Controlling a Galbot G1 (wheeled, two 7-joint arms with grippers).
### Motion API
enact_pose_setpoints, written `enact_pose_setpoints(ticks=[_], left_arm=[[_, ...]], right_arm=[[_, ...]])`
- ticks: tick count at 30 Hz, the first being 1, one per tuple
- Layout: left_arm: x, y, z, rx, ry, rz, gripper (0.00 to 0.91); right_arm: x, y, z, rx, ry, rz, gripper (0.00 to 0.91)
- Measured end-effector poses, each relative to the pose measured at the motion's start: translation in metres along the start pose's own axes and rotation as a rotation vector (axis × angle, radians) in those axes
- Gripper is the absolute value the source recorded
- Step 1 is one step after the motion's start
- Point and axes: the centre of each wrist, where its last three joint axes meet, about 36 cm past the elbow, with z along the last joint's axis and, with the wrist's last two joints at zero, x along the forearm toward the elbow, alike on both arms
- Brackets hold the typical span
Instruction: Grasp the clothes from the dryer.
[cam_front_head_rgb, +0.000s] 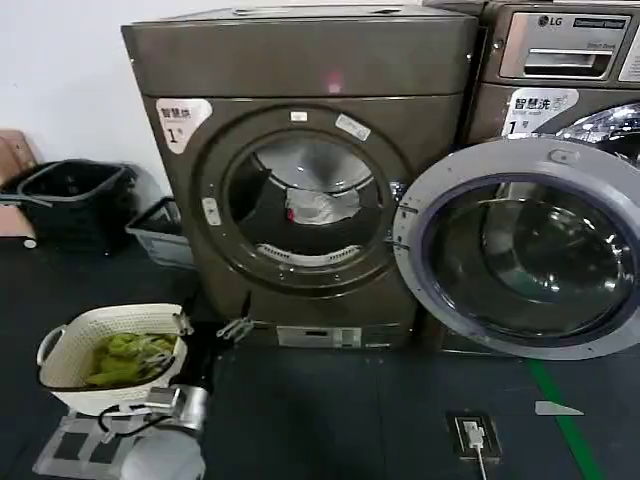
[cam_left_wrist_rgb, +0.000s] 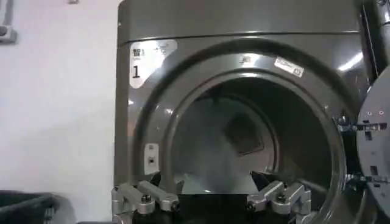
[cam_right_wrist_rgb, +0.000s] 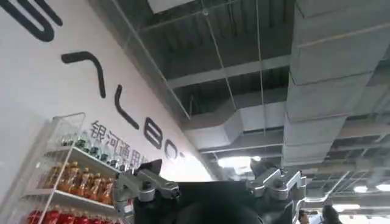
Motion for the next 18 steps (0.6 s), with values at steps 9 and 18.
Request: enact_pose_setpoints(ticks=[9, 18], left_arm=[[0.000, -0.001, 0.001, 0.000, 0.002, 0.003, 0.907], [-0.002, 0.000, -0.001, -0.005, -0.011, 0.006, 0.907]], right_arm=[[0.002, 0.003, -0.007, -0.026, -0.023, -0.024, 0.907], [0.002, 0.002, -0.011, -0.073, -0.038, -0.044, 0.907]])
